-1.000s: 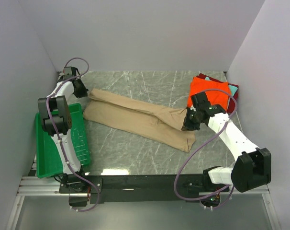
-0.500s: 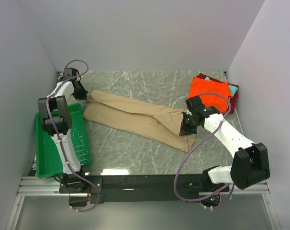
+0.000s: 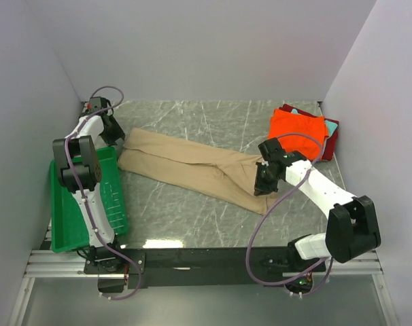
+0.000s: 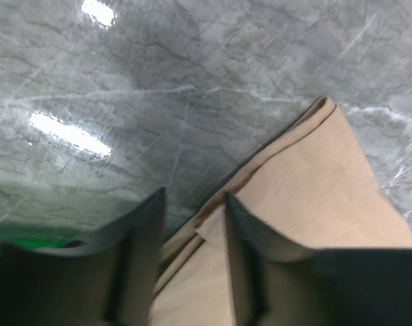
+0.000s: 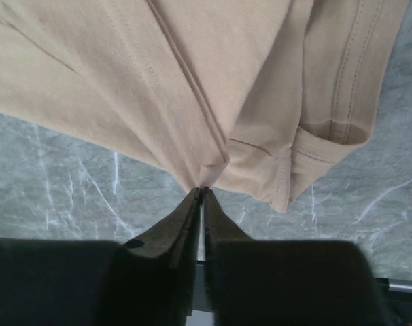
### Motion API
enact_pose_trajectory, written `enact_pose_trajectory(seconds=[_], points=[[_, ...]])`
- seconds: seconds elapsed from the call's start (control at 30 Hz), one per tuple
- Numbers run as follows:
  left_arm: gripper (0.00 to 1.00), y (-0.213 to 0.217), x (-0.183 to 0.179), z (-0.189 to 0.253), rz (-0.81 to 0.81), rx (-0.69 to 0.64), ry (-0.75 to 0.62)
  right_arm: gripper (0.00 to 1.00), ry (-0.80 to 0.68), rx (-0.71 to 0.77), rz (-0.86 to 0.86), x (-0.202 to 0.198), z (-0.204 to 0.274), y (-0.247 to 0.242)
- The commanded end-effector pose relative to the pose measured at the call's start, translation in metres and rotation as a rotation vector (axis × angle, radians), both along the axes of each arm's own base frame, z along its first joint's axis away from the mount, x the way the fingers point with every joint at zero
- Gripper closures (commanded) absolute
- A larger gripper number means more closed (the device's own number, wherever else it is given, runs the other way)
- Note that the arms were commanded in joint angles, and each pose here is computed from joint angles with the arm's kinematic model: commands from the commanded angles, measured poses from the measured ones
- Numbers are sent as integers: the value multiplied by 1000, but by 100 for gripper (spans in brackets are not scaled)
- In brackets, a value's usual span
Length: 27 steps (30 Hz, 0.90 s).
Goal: Fold and stack the t-shirts
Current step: Fold the tshirt
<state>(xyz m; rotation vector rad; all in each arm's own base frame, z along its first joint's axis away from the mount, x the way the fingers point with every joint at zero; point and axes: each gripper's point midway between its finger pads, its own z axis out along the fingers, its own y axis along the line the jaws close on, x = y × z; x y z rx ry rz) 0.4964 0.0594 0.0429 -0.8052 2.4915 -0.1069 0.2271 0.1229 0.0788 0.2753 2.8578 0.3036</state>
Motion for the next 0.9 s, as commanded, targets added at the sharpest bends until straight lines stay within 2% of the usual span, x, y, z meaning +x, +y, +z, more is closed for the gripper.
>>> enact_pose_trajectory(seconds=[0.0,0.03,0.07,0.13,0.23,0.5,0.73,0.87], points=[[51,4,0,27,15,9,-38,84,23,-62,12,-5,-7,-8],[50,4,1,30,15,9,-47,71,24,-68,19,-5,-6,-8],[48,3,4,35,9,0,-61,66,22,-72,20,-5,-5,-8],[44,0,8,45,1,-7,-87,56,8,-83,28,-1,2,-9],[43,-5,17,58,-21,-25,-127,49,-32,-89,38,11,18,-7],[43,-38,30,74,-108,-75,-201,47,-189,-44,33,86,43,14],[42,-71,33,80,-175,-98,-219,48,-239,36,47,148,31,38],[42,-80,31,79,-191,-113,-219,48,-234,36,61,168,16,45]])
